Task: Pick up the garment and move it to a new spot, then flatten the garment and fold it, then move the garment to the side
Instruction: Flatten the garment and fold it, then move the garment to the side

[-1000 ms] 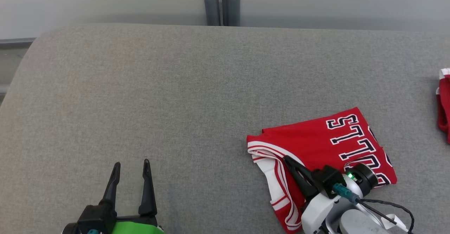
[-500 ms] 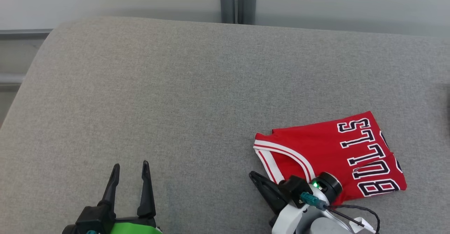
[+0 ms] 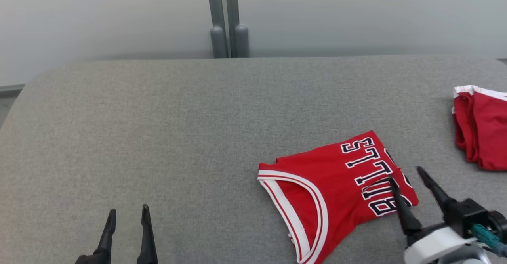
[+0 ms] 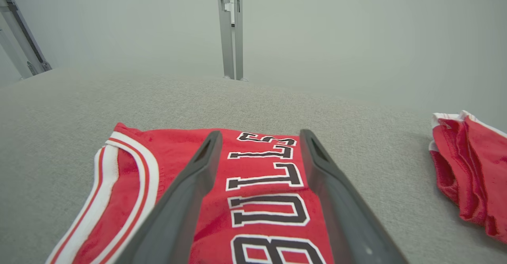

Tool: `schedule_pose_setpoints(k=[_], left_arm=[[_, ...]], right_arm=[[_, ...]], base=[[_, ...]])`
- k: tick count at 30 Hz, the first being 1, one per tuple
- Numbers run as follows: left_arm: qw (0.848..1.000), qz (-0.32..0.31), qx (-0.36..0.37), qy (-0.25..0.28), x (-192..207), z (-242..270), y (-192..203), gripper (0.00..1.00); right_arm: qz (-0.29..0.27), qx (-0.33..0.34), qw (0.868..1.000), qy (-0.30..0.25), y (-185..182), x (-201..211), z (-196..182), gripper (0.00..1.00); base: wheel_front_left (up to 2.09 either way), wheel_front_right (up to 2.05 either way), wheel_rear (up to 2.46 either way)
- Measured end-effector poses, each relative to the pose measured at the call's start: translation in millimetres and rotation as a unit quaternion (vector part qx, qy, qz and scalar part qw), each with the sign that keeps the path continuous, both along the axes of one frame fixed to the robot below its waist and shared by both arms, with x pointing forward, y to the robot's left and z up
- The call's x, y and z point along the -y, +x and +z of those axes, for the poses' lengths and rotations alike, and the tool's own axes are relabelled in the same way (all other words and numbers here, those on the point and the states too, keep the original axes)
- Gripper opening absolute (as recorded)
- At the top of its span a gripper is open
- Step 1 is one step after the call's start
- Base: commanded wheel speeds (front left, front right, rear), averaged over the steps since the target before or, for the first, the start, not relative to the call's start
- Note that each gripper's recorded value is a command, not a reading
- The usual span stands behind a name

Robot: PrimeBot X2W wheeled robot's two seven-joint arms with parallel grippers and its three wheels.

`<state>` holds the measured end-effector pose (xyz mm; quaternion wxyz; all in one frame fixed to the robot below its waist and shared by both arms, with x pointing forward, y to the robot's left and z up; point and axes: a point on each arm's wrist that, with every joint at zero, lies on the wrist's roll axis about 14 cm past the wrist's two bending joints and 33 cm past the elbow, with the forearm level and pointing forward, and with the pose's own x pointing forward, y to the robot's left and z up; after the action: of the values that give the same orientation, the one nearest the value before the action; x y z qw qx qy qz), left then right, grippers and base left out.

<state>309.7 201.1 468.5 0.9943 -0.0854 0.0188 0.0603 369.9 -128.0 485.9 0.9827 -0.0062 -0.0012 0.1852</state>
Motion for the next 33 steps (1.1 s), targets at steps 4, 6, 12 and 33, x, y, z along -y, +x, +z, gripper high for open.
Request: schedule_pose_setpoints(k=[4, 6, 12, 33], left_arm=[[1.0, -0.029, 0.003, 0.003, 12.1, 0.1, -2.7, 1.0], [0.999, -0.042, 0.006, 0.002, 17.8, 0.8, -2.9, 1.0], [0.997, -0.072, 0.014, 0.001, 32.5, 4.2, -0.9, 1.0], [0.999, -0.041, 0.009, 0.007, 13.0, 2.2, -6.4, 1.0]], right_arm=[[-0.091, 0.004, 0.996, -0.009, -17.5, 61.3, 3.0, 1.0], [-0.119, 0.0, 0.993, -0.014, -28.1, 81.1, 0.7, 1.0], [-0.166, -0.005, 0.986, -0.001, -44.2, 105.0, -2.3, 1.0], [-0.132, -0.007, 0.991, 0.003, -34.3, 82.2, -3.5, 1.0]], base=[[0.0, 0.0, 0.0], [0.0, 0.0, 0.0], [0.0, 0.0, 0.0], [0.0, 0.0, 0.0]])
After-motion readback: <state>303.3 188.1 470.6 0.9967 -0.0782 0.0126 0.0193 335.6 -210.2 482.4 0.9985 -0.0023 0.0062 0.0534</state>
